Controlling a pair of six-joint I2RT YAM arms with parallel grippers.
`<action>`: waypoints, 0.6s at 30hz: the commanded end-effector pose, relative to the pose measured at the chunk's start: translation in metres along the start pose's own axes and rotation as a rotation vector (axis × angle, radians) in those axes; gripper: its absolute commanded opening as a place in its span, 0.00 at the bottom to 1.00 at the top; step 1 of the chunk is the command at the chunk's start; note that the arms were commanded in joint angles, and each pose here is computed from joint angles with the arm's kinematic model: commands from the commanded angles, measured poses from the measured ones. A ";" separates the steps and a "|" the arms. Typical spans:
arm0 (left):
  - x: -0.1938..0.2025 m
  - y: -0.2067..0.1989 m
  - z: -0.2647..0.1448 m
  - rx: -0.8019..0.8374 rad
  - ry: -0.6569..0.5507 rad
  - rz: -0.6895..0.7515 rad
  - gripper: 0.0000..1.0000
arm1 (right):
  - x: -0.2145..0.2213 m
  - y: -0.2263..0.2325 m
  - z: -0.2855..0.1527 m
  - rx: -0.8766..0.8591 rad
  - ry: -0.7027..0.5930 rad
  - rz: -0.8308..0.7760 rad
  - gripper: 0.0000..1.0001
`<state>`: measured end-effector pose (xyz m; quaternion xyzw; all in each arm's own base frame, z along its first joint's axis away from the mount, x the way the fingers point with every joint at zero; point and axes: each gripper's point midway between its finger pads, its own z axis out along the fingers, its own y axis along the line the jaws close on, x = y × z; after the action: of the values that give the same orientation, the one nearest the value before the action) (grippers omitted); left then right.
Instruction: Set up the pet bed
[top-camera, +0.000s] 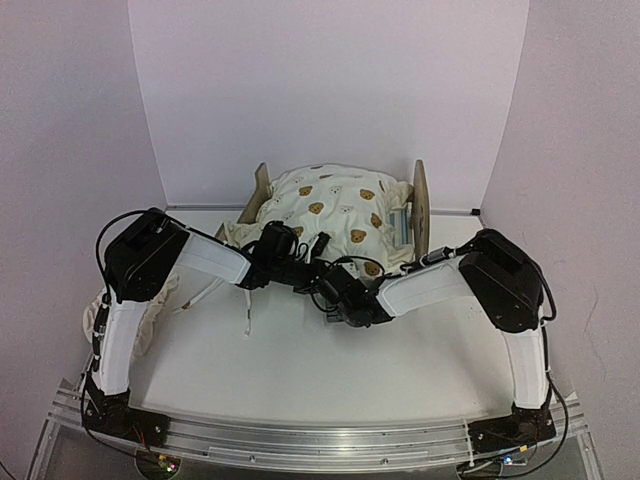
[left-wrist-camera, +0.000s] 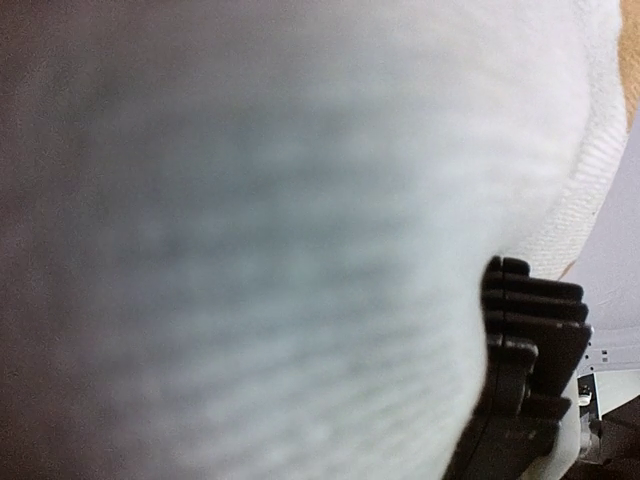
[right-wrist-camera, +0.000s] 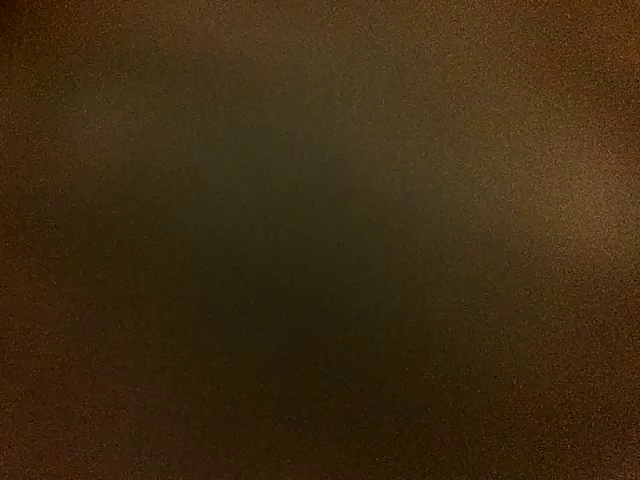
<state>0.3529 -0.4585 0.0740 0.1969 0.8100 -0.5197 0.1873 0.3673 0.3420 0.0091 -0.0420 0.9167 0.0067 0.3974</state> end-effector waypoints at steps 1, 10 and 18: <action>0.020 0.030 0.004 -0.067 0.065 -0.098 0.02 | 0.021 -0.027 0.008 0.058 0.055 0.013 0.10; 0.019 0.031 0.003 -0.073 0.051 -0.103 0.01 | 0.040 -0.044 -0.010 0.024 0.121 -0.003 0.00; 0.017 0.028 0.001 -0.073 0.044 -0.104 0.00 | 0.048 -0.063 -0.038 -0.025 0.157 -0.018 0.00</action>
<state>0.3535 -0.4592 0.0746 0.1957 0.8097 -0.5205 0.1876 0.3347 0.2997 0.0087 -0.0415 0.9281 0.0219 0.3695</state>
